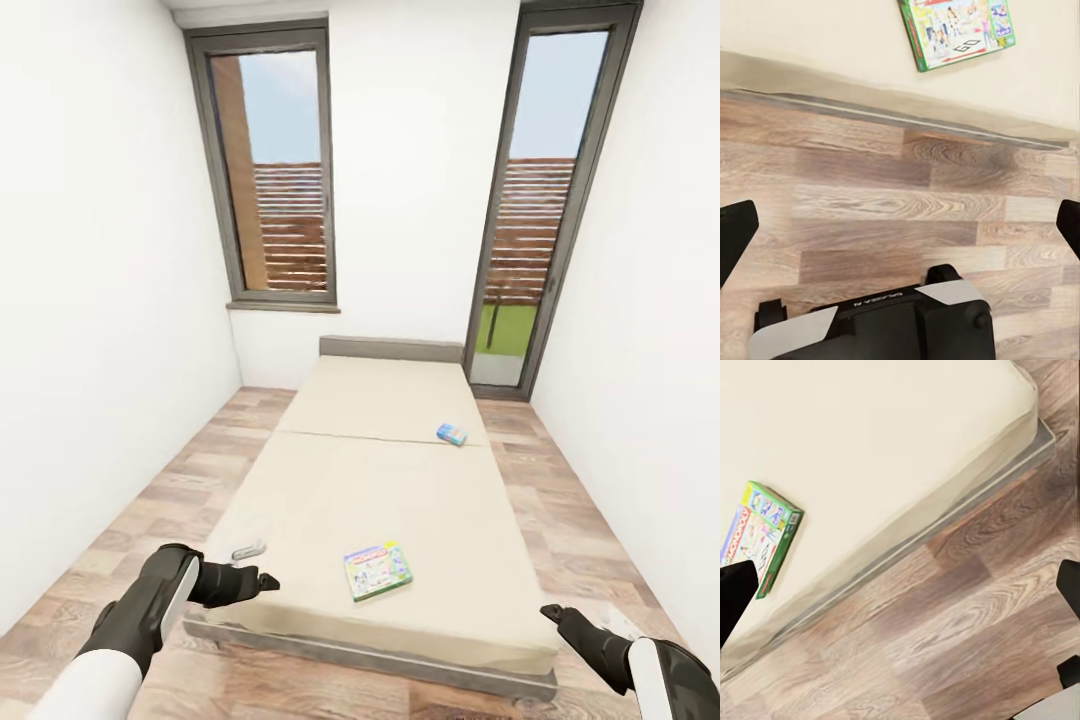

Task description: Put all the toys in the child's room - the three board games (two on the bed and one on the table), the two jigsaw puzzles on the table, and the tennis ball on the table - inside the toy box on the table in the child's room.

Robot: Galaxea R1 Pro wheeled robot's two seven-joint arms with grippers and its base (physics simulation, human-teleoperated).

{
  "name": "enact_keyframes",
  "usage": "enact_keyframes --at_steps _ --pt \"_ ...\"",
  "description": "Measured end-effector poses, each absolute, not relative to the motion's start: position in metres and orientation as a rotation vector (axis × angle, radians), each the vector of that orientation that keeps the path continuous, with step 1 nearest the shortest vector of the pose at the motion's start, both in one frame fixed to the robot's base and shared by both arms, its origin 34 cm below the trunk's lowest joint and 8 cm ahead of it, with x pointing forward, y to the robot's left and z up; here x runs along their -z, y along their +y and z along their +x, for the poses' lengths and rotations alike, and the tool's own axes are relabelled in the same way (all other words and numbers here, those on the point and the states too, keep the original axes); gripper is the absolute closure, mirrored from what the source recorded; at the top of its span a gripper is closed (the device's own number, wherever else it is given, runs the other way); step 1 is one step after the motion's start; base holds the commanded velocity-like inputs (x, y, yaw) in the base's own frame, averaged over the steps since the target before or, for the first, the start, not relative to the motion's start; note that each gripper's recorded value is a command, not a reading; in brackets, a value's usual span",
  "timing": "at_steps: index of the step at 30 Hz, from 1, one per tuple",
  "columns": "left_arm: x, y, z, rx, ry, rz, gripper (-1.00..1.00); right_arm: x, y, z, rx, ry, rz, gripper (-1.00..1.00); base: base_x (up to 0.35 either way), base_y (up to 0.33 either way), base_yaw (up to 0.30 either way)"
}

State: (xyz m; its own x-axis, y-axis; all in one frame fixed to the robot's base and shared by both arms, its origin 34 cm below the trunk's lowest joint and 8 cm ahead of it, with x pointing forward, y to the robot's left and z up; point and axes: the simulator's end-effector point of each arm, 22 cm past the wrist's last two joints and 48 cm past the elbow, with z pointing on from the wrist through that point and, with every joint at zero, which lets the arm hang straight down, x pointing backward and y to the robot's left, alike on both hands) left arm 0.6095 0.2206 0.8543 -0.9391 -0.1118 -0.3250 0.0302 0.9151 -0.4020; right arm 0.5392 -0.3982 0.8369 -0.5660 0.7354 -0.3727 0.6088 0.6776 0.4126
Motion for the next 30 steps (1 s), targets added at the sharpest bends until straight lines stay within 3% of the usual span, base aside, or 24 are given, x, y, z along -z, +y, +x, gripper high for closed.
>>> enact_keyframes --at_steps 18,30 --pt "-0.8501 0.2195 0.608 0.578 2.742 -0.053 -1.0 -0.8336 -0.3977 0.5381 -0.32 2.376 1.038 -1.0 0.012 0.016 -0.272" --pt "-0.8478 0.2205 0.6074 0.58 2.745 -0.062 -1.0 -0.8315 -0.3977 0.5373 -0.318 2.381 1.04 -1.0 0.128 0.106 -0.272"
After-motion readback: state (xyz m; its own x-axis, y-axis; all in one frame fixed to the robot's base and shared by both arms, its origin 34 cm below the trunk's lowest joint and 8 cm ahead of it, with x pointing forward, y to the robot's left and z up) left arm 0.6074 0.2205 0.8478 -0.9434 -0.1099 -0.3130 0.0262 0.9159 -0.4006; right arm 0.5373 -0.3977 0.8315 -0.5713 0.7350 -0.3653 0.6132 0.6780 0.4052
